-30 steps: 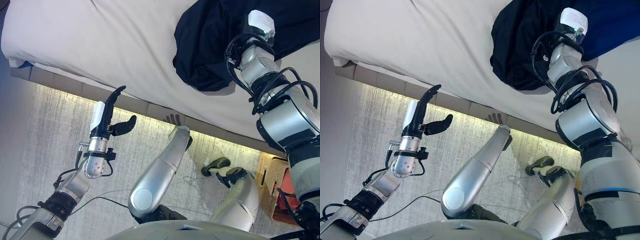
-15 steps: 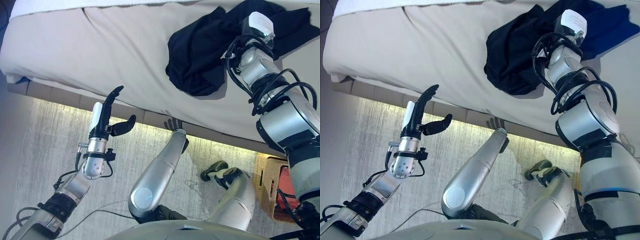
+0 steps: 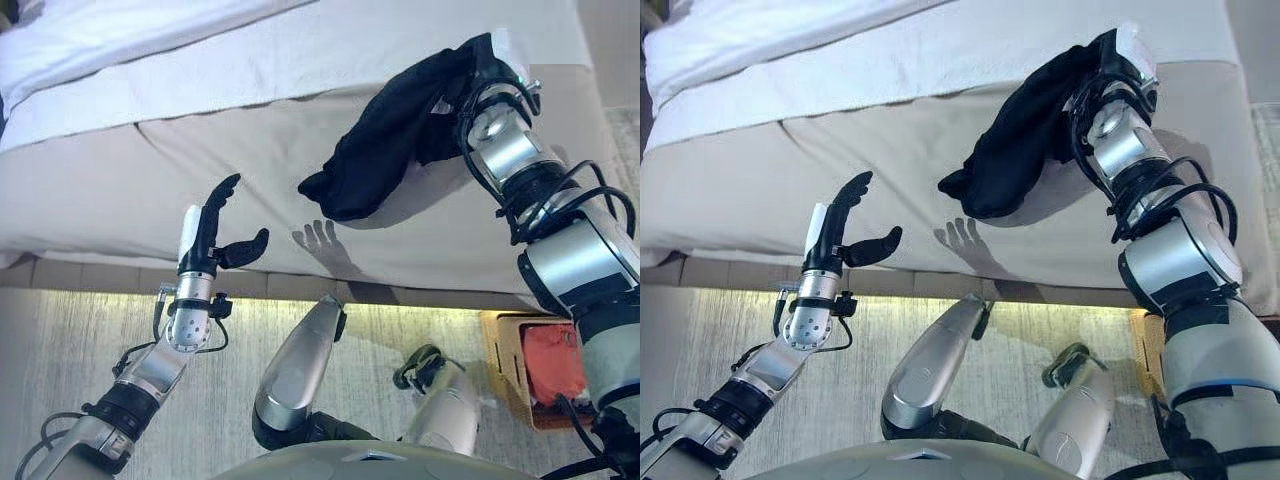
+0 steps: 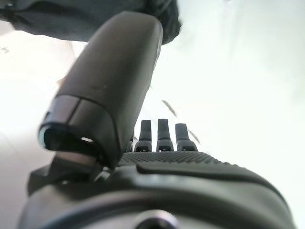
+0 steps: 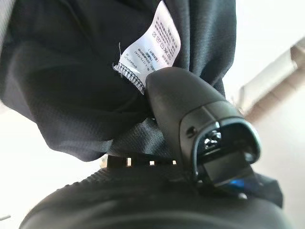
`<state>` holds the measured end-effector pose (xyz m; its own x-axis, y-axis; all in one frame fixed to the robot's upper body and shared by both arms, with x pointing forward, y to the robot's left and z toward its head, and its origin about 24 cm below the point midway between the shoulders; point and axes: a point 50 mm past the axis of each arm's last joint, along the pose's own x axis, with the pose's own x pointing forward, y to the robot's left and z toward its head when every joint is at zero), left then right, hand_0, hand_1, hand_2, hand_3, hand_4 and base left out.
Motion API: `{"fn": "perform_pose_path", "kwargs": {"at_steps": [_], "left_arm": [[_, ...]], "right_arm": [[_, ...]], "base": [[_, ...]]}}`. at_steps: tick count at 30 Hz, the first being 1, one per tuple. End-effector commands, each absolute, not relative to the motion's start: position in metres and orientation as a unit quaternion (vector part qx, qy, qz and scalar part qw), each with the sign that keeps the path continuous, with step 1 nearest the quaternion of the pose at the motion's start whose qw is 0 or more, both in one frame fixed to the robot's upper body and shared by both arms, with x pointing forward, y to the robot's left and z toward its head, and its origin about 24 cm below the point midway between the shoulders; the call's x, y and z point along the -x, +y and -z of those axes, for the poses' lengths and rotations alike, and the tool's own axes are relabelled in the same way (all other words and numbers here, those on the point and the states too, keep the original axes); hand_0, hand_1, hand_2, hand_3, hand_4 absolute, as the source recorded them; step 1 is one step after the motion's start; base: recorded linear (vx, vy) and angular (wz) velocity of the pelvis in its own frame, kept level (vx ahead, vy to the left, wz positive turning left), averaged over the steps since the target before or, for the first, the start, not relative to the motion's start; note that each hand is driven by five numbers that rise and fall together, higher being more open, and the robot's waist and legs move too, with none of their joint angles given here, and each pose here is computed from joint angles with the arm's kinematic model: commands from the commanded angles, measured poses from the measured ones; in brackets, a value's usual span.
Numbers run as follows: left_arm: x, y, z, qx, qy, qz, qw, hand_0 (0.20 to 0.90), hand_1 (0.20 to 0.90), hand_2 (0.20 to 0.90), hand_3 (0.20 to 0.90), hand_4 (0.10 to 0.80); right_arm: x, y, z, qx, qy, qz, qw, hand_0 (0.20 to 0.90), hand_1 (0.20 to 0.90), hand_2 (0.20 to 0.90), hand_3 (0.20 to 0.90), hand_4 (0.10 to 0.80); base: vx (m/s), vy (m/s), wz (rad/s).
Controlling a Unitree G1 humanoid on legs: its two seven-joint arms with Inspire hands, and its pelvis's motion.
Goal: Pick up the clothes from the bed and place them into the basket
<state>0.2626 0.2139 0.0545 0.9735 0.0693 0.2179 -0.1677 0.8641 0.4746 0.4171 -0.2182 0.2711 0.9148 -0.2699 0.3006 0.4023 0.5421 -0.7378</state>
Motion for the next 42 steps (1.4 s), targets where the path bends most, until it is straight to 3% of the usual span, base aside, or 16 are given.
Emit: {"fn": "perform_pose_path", "kwargs": {"at_steps": [1,23,42], "left_arm": [[-0.267,0.228,-0.077,-0.218,-0.130,-0.093,0.963,0.900,0.900,0.900,0.900,0.800],[-0.264,0.244,-0.042,-0.268,-0.032,-0.074,0.960,0.900,0.900,0.900,0.900,0.800],[-0.275,0.233,-0.040,-0.260,-0.028,-0.070,0.963,0.900,0.900,0.900,0.900,0.800]], "right_arm": [[-0.394,-0.224,-0.358,0.406,-0.230,0.247,0.849,0.300,0.300,0.300,0.200,0.100],[-0.360,-0.282,-0.381,0.406,-0.246,0.297,0.829,0.300,0.300,0.300,0.200,0.100],[-0.336,-0.358,-0.278,0.349,-0.106,0.335,0.869,0.300,0.300,0.300,0.200,0.100]], "base": [[0.141,-0.120,-0.26],[0.063,-0.036,-0.15],[-0.020,-0.035,-0.19]]}}
